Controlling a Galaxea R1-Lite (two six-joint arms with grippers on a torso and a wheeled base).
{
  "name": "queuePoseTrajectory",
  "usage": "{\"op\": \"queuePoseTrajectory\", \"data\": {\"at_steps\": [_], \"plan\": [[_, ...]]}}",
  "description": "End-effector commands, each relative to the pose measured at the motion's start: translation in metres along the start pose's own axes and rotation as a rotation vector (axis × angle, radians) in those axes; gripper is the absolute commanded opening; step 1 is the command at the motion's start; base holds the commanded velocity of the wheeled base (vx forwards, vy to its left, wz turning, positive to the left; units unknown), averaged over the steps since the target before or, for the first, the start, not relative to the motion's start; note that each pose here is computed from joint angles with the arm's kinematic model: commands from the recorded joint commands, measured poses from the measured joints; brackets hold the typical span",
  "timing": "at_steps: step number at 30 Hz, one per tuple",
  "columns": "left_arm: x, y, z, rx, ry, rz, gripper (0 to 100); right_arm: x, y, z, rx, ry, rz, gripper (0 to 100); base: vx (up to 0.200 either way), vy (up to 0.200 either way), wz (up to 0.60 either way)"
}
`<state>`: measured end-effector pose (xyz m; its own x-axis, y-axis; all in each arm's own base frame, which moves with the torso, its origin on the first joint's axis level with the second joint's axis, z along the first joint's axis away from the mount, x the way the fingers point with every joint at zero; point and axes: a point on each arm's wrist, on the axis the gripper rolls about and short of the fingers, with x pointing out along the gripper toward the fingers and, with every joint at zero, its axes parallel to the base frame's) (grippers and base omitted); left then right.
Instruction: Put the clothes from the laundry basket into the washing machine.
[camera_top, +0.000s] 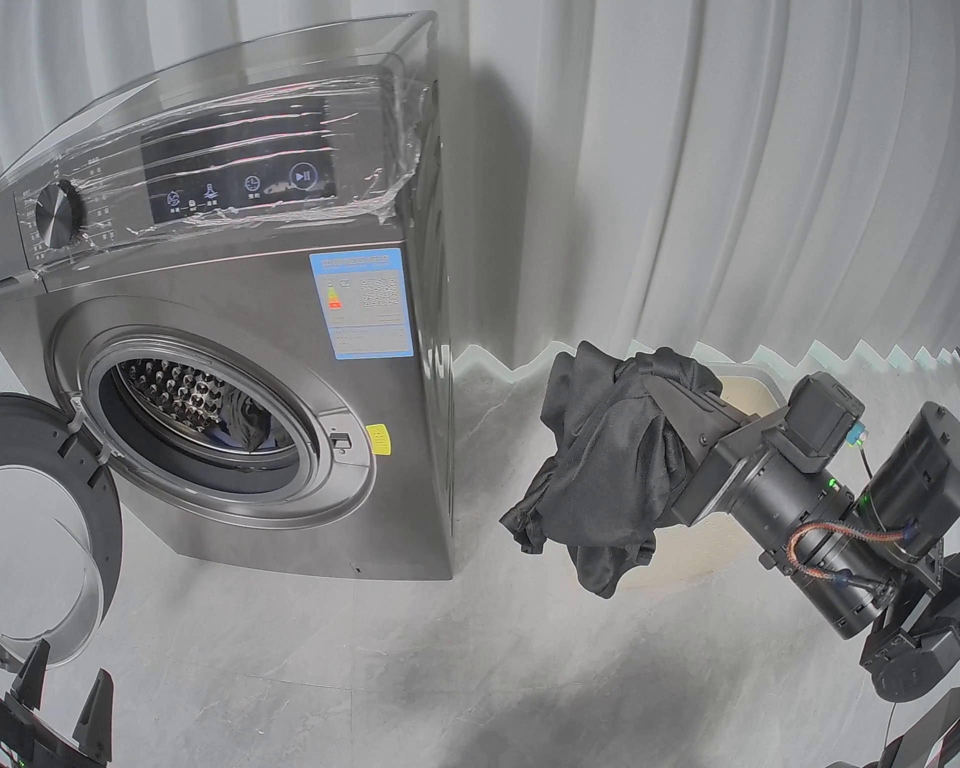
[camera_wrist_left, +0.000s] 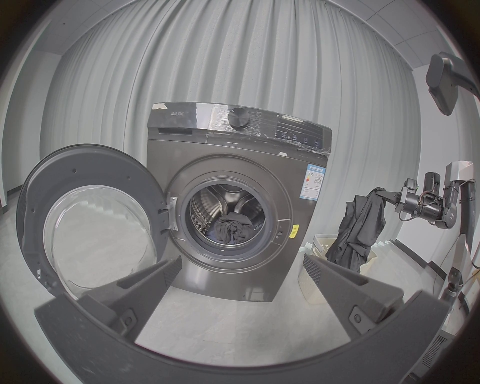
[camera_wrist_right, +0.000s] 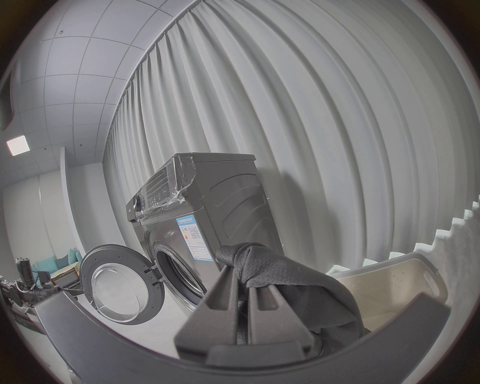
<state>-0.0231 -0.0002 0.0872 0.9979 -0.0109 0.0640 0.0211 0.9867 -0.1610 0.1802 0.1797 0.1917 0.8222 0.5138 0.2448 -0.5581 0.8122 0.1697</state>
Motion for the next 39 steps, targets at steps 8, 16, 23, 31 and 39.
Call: {"op": "queuePoseTrajectory", "data": {"at_steps": [8,16,23,31,39], "plan": [[-0.0003,0.0008,-0.0052,0.000,0.001,0.000,100,0.0017,0.0012,-0.0022,0.001,-0.005,0.007,0,0.000,0.025,0.00],[-0.0003,0.0008,-0.0052,0.000,0.001,0.000,100,0.0017,0.0012,-0.0022,0.001,-0.005,0.007,0,-0.150,0.000,0.00],[-0.0003,0.0008,-0.0052,-0.001,0.001,0.000,100,0.0015,0.0003,-0.0021,0.000,-0.004,0.003,0,-0.171,0.000,0.00],[-0.0003,0.0008,-0.0052,-0.001,0.001,0.000,100,0.0007,0.0005,-0.0023,0.000,-0.002,0.005,0,0.000,0.000,0.00],[-0.0003,0.0008,-0.0052,-0.004,0.001,0.000,100,0.0012,0.0006,-0.0023,0.001,-0.004,0.005,0,0.000,0.125,0.00]]}}
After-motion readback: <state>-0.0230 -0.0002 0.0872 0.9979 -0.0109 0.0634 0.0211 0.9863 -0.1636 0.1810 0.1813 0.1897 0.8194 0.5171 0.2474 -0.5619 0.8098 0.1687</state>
